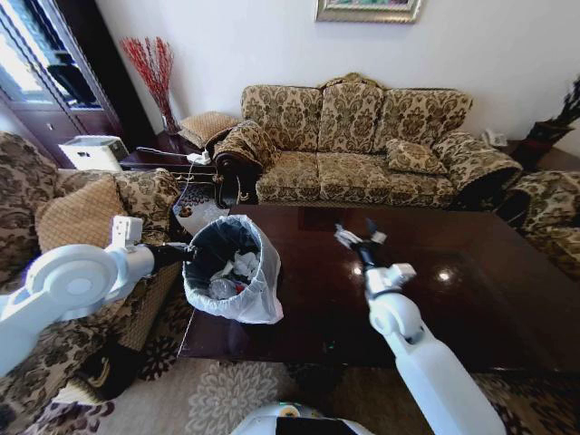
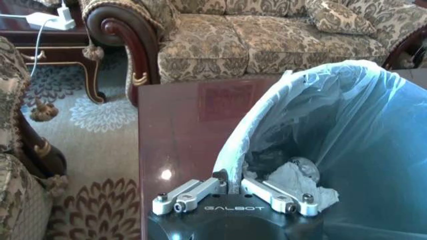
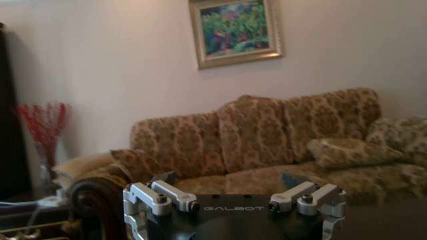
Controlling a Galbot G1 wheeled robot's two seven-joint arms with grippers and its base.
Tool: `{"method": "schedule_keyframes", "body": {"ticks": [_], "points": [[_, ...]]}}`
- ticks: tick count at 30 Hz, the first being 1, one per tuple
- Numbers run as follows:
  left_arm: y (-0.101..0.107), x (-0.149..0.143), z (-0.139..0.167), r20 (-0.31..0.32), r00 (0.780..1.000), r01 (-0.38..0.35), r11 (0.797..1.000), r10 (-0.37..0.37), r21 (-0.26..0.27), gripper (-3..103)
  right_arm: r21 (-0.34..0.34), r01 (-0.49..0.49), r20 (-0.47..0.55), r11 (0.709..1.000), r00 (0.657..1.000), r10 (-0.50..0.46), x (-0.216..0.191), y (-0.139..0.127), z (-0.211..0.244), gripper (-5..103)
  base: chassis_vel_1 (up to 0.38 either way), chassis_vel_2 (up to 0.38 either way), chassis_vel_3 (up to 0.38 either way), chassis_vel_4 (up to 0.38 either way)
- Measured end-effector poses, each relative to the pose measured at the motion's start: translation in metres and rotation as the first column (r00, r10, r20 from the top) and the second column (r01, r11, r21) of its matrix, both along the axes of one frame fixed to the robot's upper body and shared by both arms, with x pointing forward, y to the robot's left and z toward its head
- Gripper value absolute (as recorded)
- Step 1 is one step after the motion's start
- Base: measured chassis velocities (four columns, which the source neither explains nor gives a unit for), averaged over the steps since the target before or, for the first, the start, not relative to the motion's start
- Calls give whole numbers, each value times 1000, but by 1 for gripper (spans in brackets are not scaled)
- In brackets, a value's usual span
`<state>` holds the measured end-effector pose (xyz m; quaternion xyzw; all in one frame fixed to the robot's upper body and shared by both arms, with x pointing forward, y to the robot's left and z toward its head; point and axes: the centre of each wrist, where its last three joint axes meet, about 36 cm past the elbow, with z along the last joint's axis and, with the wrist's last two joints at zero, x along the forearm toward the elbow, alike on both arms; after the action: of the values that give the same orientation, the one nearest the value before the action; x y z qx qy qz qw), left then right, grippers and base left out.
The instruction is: Move to the front of the table and place the trash on the table into the trash bin.
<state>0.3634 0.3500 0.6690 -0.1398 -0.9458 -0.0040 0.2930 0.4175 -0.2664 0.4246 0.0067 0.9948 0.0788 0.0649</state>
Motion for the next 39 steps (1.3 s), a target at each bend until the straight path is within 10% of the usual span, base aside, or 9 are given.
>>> {"method": "schedule_keyframes", "body": {"ticks": [18,39], "points": [[-4,-5,-5,-5,1000,8,1000,-8,-7,0,2,157,-329,988,933,-147,53,-30,-131,103,-96,-98,93,86],[-1,-3,-4,-2,1000,0,1000,0,-7,0,-7,134,-375,991,918,-127,55,-30,-149,28,6,6,0,-2]]}}
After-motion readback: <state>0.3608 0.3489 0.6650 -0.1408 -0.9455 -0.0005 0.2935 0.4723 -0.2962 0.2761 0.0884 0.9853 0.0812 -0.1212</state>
